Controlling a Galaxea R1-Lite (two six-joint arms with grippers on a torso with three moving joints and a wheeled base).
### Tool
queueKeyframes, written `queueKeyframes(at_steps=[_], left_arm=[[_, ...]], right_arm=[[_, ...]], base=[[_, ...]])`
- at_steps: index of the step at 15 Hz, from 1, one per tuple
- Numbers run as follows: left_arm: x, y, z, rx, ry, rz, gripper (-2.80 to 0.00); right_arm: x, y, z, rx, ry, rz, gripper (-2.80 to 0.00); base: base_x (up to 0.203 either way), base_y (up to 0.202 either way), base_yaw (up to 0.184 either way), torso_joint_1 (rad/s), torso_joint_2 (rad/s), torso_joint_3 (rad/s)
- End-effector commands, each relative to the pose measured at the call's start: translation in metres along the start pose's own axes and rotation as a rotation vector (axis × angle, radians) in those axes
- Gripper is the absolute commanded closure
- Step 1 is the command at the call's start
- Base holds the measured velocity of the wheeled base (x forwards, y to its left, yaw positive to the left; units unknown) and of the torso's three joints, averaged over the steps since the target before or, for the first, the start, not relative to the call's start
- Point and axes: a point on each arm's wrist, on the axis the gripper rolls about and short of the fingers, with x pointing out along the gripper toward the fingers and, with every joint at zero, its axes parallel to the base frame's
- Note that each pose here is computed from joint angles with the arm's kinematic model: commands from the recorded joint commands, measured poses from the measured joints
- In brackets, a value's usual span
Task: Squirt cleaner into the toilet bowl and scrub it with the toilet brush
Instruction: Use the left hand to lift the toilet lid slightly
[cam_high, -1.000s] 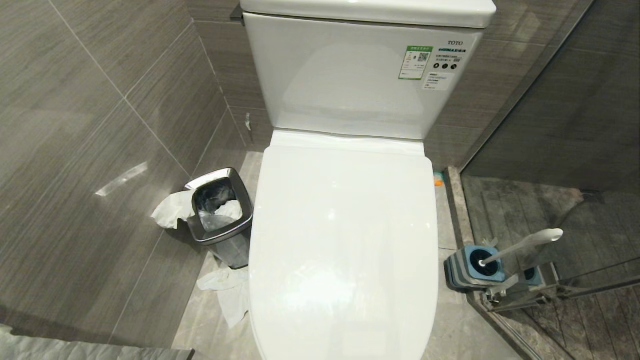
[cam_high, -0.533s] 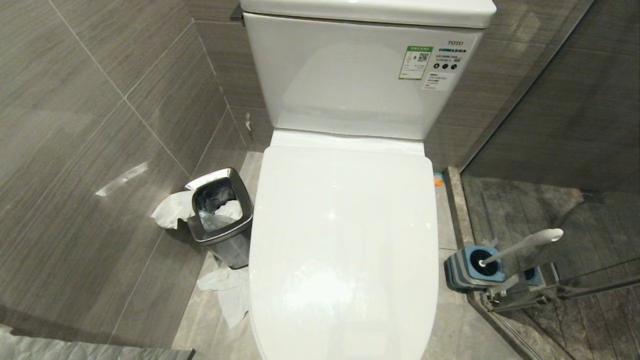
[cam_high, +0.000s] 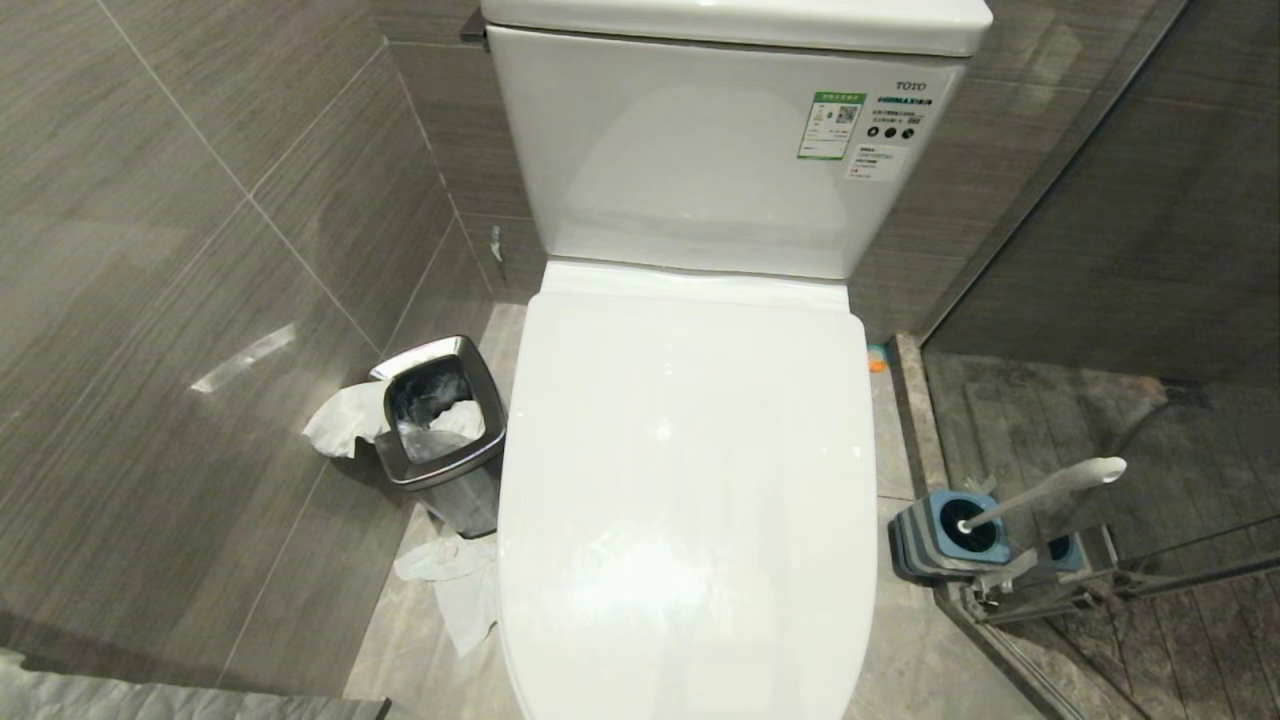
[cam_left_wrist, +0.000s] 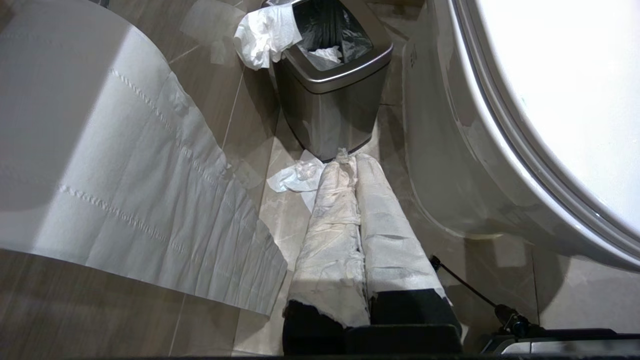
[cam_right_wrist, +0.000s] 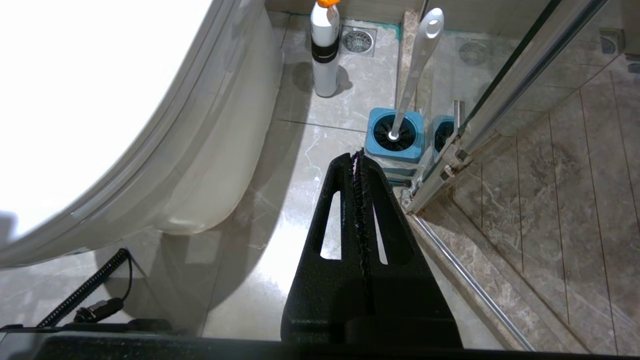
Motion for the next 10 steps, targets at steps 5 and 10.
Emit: queueKeyframes(at_steps=[5,10], left_arm=[[-0.008,-0.003,0.023,0.144,-0.069,-0.125,0.0],[-0.017,-0.005,0.044,0.183,-0.131,-0.227,0.0]], right_arm=[[0.0,0.0,0.0,0.0,0.001,0.0,0.0],[0.0,0.0,0.0,0.0,0.002,0.001,0.0]], base=[[0.0,0.0,0.0,0.0,0.0,0.0],[0.0,0.0,0.0,0.0,0.0,0.0]])
